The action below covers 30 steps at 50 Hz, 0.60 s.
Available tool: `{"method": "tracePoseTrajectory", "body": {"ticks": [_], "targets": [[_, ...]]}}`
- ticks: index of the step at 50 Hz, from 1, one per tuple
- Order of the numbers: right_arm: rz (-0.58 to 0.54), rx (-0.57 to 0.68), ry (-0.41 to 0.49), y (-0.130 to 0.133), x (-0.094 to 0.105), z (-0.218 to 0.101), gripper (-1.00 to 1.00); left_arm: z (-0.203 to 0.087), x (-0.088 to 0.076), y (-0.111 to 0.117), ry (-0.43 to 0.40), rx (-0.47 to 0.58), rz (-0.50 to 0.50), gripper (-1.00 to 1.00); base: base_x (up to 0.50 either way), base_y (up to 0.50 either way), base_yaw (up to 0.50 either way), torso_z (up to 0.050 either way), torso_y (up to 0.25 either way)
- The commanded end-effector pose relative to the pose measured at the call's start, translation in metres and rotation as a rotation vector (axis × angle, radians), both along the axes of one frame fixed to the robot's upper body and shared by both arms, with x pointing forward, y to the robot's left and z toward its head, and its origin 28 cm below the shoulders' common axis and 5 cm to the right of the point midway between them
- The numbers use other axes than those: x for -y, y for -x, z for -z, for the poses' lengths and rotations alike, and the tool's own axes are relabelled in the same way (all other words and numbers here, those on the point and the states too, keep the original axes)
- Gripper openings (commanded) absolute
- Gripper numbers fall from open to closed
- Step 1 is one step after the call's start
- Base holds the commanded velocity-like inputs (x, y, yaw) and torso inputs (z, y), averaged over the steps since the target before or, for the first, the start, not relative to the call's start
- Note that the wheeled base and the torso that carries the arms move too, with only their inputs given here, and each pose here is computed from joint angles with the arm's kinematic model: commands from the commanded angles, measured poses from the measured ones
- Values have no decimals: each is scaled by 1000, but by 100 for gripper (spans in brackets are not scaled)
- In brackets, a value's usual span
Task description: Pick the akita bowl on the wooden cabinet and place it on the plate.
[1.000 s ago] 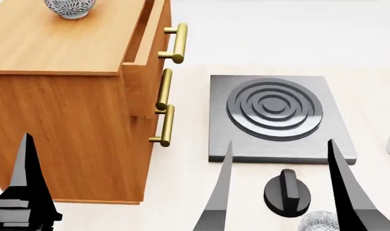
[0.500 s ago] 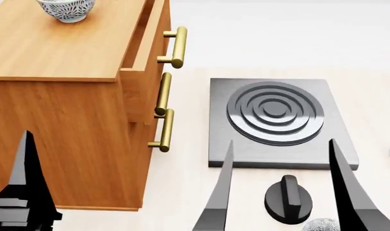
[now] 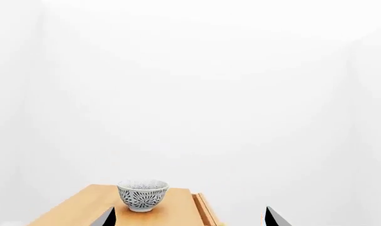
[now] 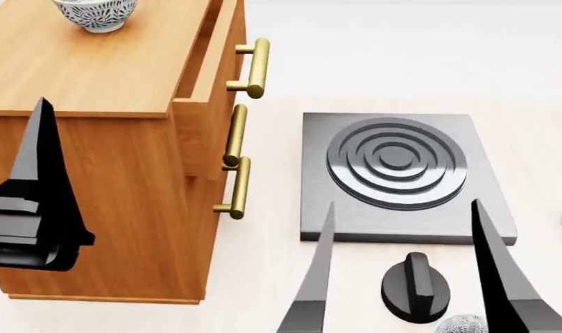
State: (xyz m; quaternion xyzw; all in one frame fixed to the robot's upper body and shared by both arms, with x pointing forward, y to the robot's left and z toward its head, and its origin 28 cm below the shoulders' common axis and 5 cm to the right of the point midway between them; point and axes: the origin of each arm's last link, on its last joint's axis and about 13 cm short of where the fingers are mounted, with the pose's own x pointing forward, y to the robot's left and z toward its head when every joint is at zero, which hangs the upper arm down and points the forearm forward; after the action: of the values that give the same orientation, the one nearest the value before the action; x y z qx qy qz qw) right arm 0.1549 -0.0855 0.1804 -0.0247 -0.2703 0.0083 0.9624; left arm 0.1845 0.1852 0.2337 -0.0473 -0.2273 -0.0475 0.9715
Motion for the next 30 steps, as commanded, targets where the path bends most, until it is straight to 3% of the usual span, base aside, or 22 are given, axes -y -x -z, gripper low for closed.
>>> {"method": "tracePoseTrajectory", "body": {"ticks": [1, 22, 30], "targets": [[-8, -2, 1, 0, 0, 0, 100, -27, 6, -1, -54, 49, 17, 100, 0, 0, 0, 0, 0], [-11, 1, 9, 1, -1, 0, 100, -85, 20, -6, -129, 131, 63, 100, 0, 0, 0, 0, 0], [-10, 3, 10, 1, 0, 0, 100, -102, 20, -9, -117, 150, 63, 100, 13, 0, 0, 0, 0]]}}
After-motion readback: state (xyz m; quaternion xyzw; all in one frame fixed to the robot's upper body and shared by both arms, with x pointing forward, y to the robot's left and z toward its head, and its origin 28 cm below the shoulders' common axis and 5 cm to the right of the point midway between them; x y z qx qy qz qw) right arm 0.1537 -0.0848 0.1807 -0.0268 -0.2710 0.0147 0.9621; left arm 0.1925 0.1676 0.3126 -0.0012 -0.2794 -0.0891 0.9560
